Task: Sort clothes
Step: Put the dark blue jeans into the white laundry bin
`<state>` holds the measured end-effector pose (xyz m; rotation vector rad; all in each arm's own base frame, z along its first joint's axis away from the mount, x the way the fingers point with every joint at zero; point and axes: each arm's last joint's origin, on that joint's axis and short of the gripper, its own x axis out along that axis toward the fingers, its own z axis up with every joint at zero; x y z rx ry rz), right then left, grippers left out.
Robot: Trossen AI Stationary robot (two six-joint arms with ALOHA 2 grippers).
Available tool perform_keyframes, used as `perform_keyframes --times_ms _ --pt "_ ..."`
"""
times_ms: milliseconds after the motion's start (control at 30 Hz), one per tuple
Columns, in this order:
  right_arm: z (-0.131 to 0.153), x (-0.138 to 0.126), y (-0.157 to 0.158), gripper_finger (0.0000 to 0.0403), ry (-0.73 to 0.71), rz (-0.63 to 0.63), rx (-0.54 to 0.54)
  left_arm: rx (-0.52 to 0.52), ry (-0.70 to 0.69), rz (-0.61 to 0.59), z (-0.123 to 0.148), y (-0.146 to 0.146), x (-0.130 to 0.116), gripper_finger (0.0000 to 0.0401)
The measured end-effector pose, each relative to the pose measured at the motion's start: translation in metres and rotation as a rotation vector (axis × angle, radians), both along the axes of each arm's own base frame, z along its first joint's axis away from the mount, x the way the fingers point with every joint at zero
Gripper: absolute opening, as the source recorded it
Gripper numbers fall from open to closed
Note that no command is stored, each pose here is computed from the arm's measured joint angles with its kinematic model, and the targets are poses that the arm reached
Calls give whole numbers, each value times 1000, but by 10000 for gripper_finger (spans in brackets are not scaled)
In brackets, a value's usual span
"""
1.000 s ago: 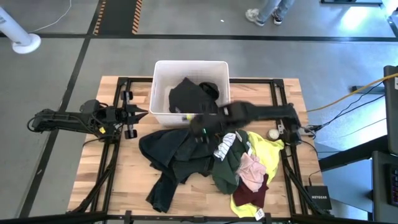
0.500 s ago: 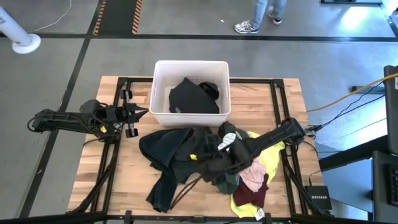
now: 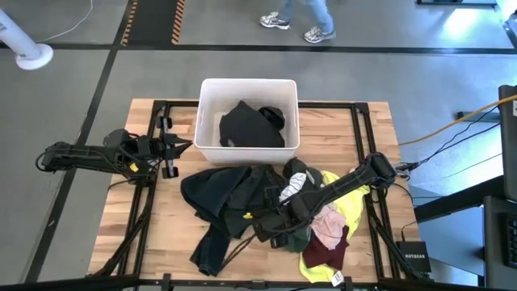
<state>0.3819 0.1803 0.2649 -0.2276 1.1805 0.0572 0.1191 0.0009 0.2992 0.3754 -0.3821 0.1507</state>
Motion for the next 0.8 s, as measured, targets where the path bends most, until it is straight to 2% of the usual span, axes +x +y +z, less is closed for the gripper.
perform_keyframes --times_ms 167,333,567,800 --pt "-1 4 -1 264 -29 16 20 0 1 0 0 0 0 13" --pt "0 6 -1 298 -52 37 -15 -1 9 0 -1 0 0 13" --pt "-2 8 4 305 -75 48 -21 -23 11 -10 -1 0 1 13" --pt "-31 18 9 305 -29 6 -24 -33 44 -13 -4 0 2 13"
